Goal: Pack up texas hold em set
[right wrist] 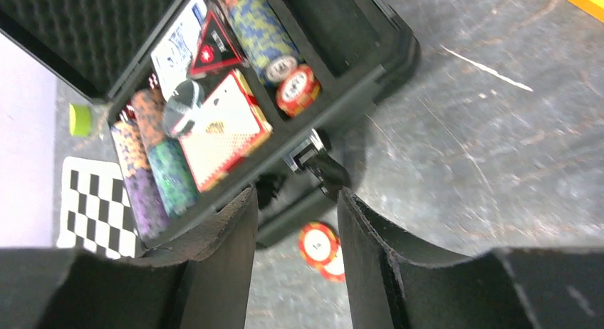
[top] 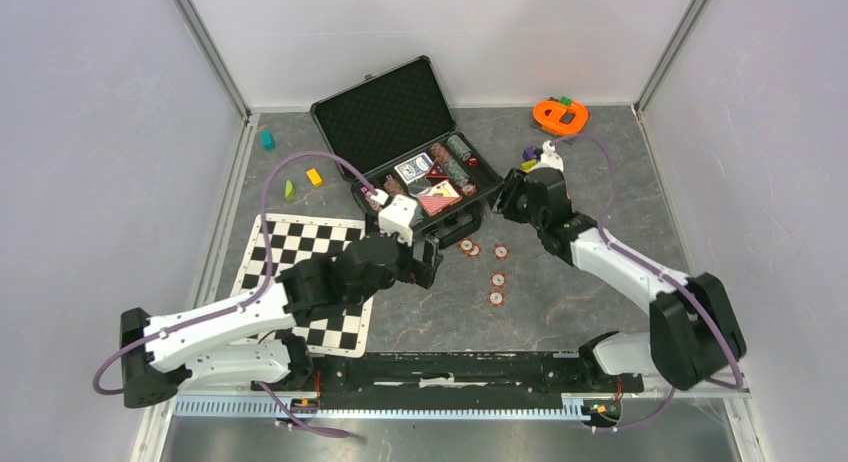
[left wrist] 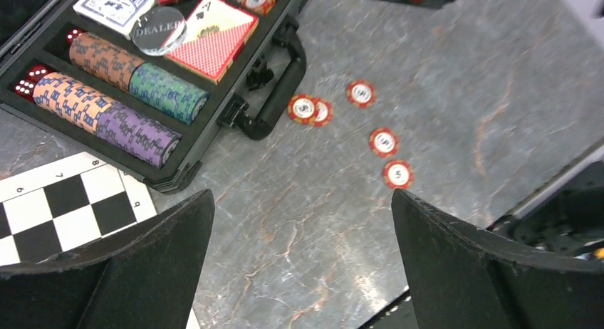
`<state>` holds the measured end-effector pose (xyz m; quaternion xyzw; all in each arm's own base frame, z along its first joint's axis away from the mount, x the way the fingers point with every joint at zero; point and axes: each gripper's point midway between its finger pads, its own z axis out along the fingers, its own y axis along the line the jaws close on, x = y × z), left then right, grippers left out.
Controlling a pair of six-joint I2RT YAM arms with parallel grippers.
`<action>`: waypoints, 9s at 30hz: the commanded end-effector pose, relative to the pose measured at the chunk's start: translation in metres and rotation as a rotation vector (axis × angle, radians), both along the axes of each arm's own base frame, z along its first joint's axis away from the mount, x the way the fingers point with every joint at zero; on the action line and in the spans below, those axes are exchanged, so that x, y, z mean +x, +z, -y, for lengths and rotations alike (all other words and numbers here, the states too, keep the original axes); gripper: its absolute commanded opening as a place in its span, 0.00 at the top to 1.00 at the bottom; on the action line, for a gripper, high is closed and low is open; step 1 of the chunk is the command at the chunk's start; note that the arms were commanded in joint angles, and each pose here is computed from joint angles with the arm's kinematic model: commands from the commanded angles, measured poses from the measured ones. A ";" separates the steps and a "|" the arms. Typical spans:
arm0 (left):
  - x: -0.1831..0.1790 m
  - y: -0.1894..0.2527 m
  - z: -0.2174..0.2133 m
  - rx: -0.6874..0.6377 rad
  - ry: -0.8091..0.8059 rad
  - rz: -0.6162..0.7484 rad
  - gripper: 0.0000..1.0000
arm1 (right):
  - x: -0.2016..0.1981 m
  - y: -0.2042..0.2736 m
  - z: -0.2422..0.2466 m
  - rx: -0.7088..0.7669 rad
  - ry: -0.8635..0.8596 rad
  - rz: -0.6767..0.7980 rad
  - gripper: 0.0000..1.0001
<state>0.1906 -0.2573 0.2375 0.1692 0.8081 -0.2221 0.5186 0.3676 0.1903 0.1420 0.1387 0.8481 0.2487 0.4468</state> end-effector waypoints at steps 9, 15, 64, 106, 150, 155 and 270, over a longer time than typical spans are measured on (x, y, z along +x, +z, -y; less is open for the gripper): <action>0.063 -0.026 0.025 0.164 0.035 -0.015 0.02 | -0.059 -0.015 0.051 -0.268 0.113 0.043 0.50; 0.109 -0.031 0.046 0.273 -0.037 -0.027 0.05 | -0.067 -0.009 0.061 -0.308 0.116 0.095 0.50; 0.228 -0.121 0.130 0.534 -0.295 -0.060 0.06 | -0.080 0.044 0.102 -0.353 -0.041 0.267 0.50; 0.209 -0.196 0.114 0.692 -0.406 -0.414 0.10 | -0.080 0.044 0.096 -0.321 -0.007 0.261 0.50; 0.149 -0.225 0.122 0.679 -0.616 -0.642 0.38 | -0.086 0.052 0.094 -0.259 0.012 0.269 0.51; 0.155 -0.209 0.124 0.663 -0.602 -0.605 0.42 | -0.088 0.052 0.093 -0.256 0.014 0.267 0.51; 0.095 -0.049 -0.013 -0.192 0.069 -0.102 0.08 | -0.062 0.005 -0.046 -0.478 0.619 0.405 0.18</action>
